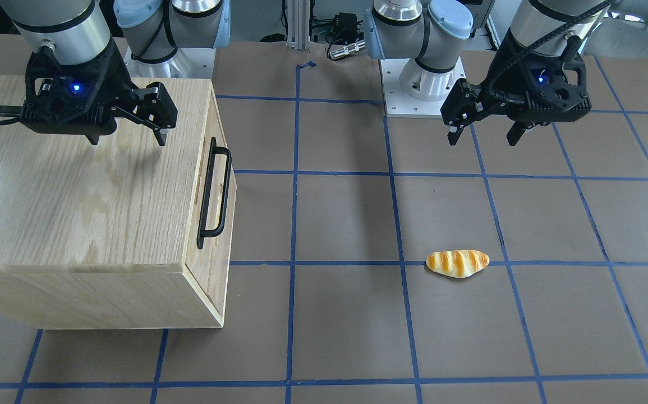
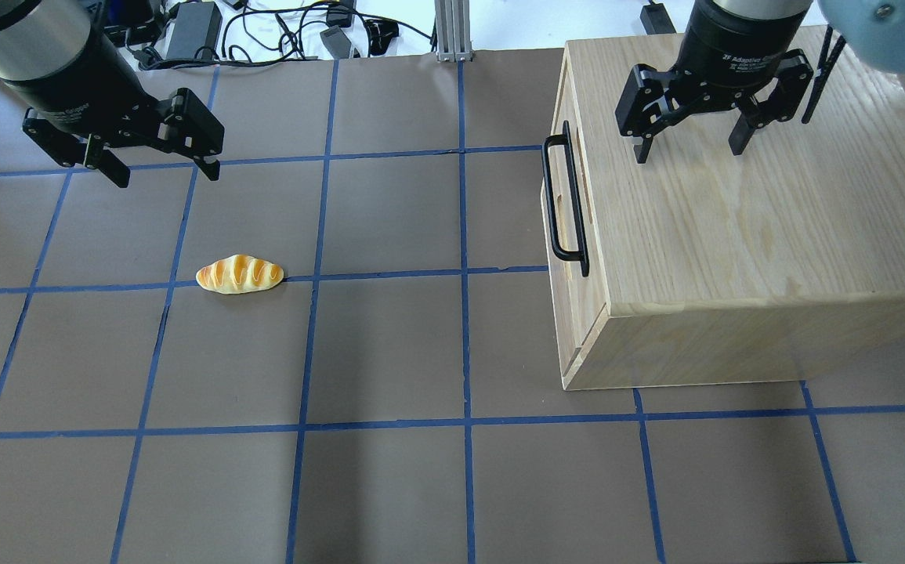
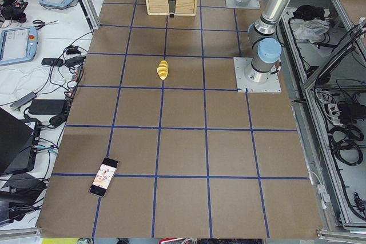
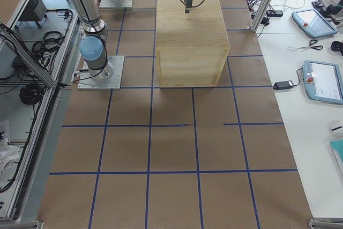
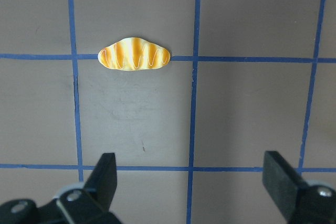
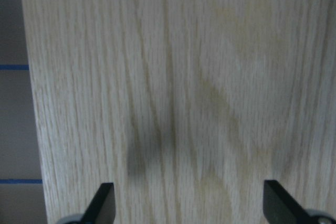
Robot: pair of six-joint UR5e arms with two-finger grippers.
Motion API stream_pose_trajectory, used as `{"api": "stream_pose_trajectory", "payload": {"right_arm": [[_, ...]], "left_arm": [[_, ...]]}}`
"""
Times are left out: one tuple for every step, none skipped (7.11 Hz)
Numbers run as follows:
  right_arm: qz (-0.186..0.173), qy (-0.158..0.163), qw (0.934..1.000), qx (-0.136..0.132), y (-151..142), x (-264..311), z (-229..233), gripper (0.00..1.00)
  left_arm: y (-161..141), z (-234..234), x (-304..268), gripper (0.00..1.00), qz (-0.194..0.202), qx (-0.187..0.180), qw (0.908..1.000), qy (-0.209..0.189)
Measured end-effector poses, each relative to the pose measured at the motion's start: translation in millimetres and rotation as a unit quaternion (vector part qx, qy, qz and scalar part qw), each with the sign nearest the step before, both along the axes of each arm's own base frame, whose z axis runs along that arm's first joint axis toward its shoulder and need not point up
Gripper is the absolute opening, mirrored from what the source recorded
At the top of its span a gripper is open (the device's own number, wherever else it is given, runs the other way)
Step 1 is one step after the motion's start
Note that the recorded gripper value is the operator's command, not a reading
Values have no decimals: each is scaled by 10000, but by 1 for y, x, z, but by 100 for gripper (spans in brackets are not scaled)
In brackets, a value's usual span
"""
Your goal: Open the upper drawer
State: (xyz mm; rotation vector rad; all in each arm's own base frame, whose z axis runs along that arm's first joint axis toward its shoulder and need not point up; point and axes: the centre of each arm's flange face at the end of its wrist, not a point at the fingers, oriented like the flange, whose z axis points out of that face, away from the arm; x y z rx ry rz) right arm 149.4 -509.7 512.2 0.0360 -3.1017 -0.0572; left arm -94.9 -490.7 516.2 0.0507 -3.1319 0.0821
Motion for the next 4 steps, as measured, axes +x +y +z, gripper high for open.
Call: {"api": "stream_pose_trajectory", "payload": {"right_arm": [[0, 0, 10000, -1, 0, 0, 0, 100], [0, 0, 10000, -3, 0, 0, 0, 100], [0, 0, 10000, -4, 0, 0, 0, 100], [0, 0, 10000, -3, 0, 0, 0, 100]], "left_arm": [[0, -1, 0, 100, 1, 7, 10000, -4], [-1, -1, 0, 100, 2, 11, 10000, -6], [-1, -1, 0, 100, 4, 17, 10000, -3], [-1, -2, 0, 100, 8, 25, 10000, -3]]}}
